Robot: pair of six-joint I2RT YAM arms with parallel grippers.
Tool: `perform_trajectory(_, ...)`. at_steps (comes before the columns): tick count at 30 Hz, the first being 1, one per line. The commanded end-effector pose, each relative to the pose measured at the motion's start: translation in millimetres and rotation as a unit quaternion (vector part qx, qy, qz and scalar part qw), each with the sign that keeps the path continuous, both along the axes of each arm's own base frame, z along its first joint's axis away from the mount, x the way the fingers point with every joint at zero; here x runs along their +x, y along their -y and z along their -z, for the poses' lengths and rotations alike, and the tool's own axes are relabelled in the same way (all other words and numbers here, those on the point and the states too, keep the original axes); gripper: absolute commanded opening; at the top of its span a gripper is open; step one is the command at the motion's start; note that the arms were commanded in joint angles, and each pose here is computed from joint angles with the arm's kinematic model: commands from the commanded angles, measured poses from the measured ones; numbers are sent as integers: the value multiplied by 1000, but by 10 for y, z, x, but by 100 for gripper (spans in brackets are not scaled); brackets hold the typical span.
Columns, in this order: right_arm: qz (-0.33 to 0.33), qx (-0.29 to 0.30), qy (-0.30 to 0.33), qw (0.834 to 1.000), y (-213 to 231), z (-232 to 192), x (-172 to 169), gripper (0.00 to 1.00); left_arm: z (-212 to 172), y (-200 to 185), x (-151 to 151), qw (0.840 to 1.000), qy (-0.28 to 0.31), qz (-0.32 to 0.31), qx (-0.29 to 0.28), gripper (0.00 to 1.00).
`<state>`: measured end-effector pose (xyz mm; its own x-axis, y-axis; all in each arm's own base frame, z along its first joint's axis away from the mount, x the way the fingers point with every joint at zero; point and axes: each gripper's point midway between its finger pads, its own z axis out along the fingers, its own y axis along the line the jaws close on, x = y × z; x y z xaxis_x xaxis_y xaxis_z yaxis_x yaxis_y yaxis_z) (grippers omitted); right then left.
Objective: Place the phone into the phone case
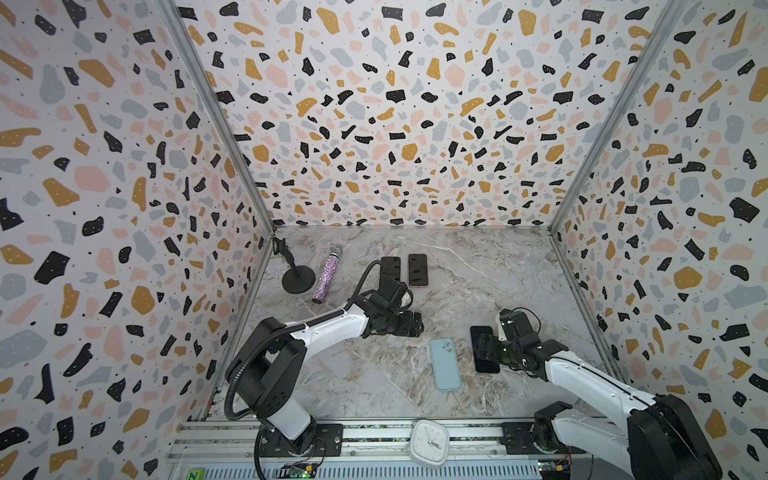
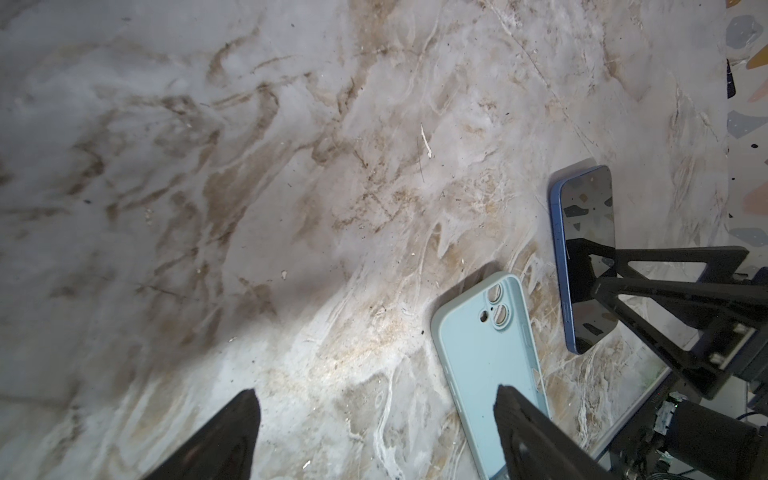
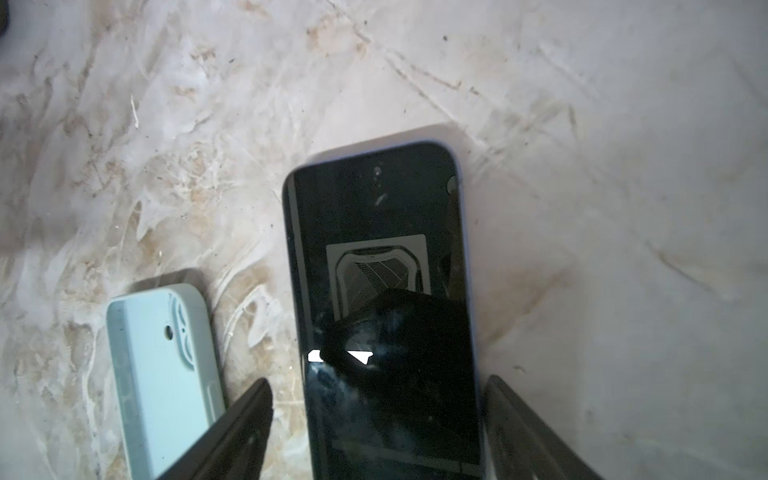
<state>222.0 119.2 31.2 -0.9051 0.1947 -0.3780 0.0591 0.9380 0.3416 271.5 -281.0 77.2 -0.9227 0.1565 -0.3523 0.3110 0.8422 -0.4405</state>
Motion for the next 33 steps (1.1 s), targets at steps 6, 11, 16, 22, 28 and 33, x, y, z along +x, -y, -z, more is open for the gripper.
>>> perform_trajectory(6,-5,-111,-58,992,84,190,-282,86,-147,81,35,999,24,15,-19,90)
perform_trajectory(11,-21,-174,-73,982,79,270,-387,83,-163,73,27,999,26,16,-23,90)
perform_trajectory(16,-21,-207,-68,976,103,305,-371,78,-172,75,32,999,27,17,-25,90)
perform_trajectory(22,-21,-198,-85,976,49,487,-398,72,-149,62,65,999,21,11,-31,90)
perform_trajectory(28,-33,-162,-51,985,-96,359,-269,64,-193,141,126,998,7,6,-58,89)
perform_trajectory(33,-43,-116,-28,992,-158,275,-137,60,-234,337,174,996,-15,7,-93,87)
